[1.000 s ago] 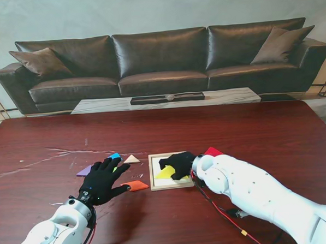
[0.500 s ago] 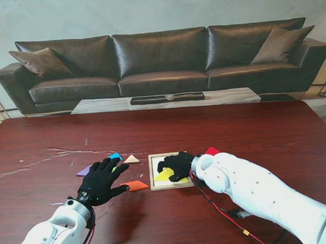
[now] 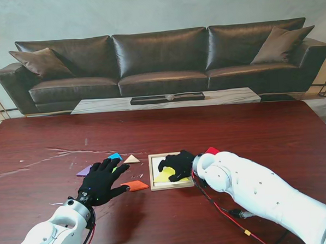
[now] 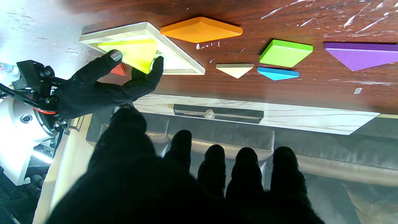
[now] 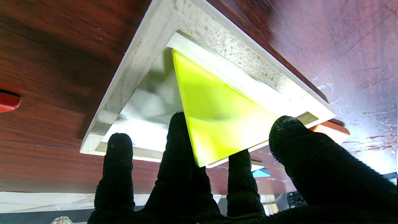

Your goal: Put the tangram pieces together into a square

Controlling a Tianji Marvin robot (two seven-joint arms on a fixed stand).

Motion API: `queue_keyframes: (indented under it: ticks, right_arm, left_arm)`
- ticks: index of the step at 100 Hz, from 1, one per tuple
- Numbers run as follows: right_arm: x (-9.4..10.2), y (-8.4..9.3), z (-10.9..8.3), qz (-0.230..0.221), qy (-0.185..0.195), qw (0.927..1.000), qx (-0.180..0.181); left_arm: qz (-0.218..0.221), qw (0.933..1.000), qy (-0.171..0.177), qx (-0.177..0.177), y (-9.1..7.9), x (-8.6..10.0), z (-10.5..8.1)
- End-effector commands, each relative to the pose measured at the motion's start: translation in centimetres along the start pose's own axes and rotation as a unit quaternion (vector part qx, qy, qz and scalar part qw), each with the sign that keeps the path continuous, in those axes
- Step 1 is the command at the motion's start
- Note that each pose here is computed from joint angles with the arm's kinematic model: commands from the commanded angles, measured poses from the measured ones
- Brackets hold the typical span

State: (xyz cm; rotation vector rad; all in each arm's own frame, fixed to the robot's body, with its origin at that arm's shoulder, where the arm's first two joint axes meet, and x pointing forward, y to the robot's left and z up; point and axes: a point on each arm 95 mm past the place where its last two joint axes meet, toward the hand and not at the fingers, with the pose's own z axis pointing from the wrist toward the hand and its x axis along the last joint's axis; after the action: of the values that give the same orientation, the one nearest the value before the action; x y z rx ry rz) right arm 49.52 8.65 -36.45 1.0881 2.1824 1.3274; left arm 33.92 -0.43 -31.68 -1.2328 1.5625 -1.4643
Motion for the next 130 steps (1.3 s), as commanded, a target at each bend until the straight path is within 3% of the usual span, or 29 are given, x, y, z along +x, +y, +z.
queue_keyframes:
  ticks: [1,20,47,98,130]
  right_arm:
    - [0.1,-2.5,-0.3,0.003,0.004,0.9996,0.026]
    - [0.4,-2.9,-0.8,0.021,0.026,0.9991,0.024]
    - [1.0,-2.8,-0.9,-0.013,0.040,0.9986,0.031]
    - [2.4,-2.7,-1.3,0.003,0.073,0.9973,0.010]
    - [2.6,-2.2,-2.0,-0.014,0.066,0.9977,0.004]
  left_arm:
    - [-0.003,1.0000,0.001,-0.002,0.0,0.2,0.0]
    - [-0.003,1.0000,0.001,0.000,-0.1,0.2,-0.1]
    - [-0.002,1.0000,0.003,0.001,-0.1,0.2,0.0]
    - [-0.003,1.0000,0.002,0.004,-0.1,0.1,-0.1]
    - [-0.004,1.0000,0.003,0.005,-0.1,0.1,-0.1]
